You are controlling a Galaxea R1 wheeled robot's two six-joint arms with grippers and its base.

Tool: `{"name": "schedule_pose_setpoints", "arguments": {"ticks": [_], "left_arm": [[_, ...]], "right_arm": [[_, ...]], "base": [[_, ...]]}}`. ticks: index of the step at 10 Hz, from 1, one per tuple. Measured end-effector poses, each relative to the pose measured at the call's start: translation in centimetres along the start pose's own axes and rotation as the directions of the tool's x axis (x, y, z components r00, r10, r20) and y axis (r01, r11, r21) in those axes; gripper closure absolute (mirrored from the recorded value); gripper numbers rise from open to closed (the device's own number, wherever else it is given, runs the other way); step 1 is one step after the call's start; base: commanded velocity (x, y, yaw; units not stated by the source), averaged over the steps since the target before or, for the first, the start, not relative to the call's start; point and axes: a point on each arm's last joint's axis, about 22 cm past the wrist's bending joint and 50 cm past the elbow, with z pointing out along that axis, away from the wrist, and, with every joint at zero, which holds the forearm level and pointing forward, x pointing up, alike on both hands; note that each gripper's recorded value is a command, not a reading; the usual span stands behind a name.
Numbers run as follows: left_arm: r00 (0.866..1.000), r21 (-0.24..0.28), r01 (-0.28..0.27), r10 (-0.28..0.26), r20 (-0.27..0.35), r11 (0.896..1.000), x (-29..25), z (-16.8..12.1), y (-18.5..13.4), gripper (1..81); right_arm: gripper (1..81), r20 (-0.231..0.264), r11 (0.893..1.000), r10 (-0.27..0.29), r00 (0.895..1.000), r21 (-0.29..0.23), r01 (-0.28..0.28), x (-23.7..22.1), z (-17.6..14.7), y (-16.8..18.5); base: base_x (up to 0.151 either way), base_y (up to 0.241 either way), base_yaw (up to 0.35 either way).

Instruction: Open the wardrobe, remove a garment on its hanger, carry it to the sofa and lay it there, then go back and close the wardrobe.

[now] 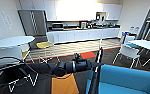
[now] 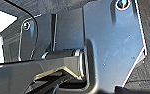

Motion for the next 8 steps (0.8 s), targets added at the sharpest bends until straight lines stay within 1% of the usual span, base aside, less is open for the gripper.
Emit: {"name": "schedule_pose_setpoints", "arguments": {"ticks": [8], "left_arm": [[1.0,-0.009,-0.002,0.002,0.007,1.0,-0.3,0.31,0.29,81.1]], "right_arm": [[1.0,0.003,1.0,0.001,1.0,0.0,-0.001,-0.23,-0.01,-0.02]], "base": [[0.0,0.0,-0.155]]}}
